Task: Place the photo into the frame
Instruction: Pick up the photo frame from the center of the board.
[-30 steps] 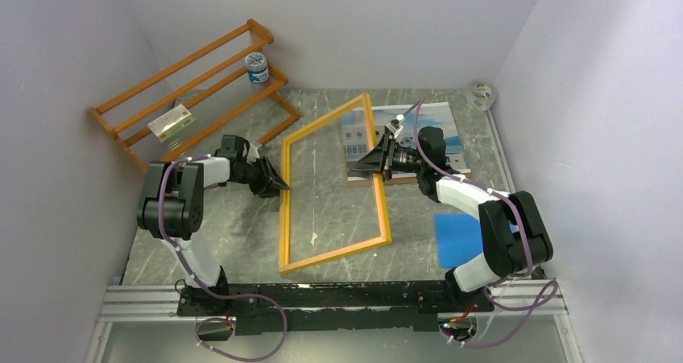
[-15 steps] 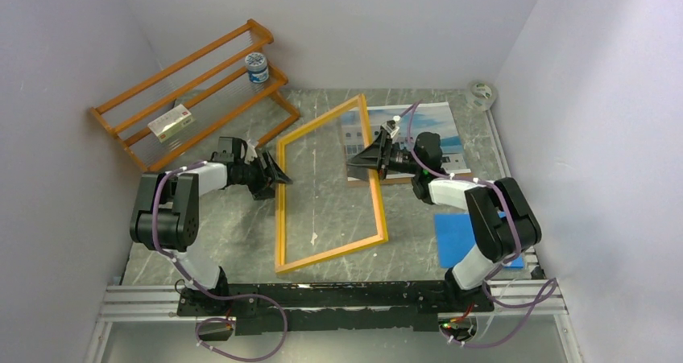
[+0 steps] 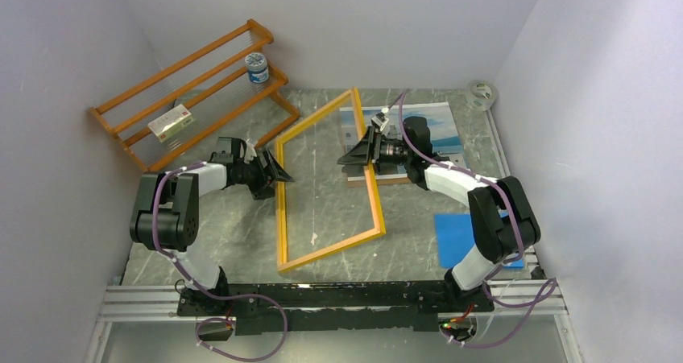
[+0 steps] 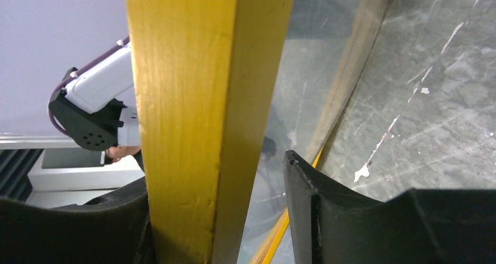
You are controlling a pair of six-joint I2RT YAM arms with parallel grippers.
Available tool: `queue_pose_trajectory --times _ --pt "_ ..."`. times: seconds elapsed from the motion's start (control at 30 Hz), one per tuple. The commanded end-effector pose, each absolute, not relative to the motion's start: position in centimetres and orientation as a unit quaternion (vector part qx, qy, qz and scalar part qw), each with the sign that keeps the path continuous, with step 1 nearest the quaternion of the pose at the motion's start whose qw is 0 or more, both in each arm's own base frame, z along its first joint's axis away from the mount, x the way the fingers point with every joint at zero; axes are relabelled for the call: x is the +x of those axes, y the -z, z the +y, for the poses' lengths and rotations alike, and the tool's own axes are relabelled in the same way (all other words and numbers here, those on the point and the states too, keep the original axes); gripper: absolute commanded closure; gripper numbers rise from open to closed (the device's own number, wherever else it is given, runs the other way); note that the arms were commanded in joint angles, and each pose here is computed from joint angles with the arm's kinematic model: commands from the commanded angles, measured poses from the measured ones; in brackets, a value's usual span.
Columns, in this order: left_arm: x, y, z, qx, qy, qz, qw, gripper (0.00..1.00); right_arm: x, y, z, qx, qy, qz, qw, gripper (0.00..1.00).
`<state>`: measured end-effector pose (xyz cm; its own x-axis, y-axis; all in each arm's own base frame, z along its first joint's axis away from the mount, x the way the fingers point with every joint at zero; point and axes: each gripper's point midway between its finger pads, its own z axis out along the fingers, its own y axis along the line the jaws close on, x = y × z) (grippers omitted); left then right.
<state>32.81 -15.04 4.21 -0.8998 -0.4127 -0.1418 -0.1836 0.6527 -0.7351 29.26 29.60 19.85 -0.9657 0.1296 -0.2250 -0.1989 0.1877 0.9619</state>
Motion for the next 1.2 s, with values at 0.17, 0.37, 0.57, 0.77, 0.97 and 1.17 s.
queue_pose_trajectory --times 0.17,0.37,0.57,0.77,0.97,1.17 --pt "32.0 -4.7 -16.3 -0.154 0.406 0.89 0.138 0.16 28.2 -21.4 30.8 -0.048 -0.682 0.716 0.14 0.68" --pt "32.1 -5.3 -16.3 -0.152 0.41 0.886 0.152 0.07 27.6 -23.7 30.8 -0.051 -0.728 0.671 0.132 0.77" --pt "32.3 -6.3 -15.8 -0.153 0.402 0.885 0.18 0.06 27.8 -23.3 30.8 -0.043 -0.728 0.673 0.128 0.57" --pt "32.7 -7.0 -15.7 -0.155 0.411 0.877 0.194 0.06 28.7 -21.8 30.9 -0.037 -0.686 0.712 0.143 0.29" --pt "32.9 -7.3 -15.6 -0.159 0.412 0.876 0.196 0.06 29.8 -21.7 30.6 -0.039 -0.641 0.745 0.182 0.18" --pt "33.2 -8.3 -15.5 -0.157 0.414 0.873 0.205 0.06 29.4 -24.2 30.7 -0.047 -0.672 0.715 0.187 0.19"
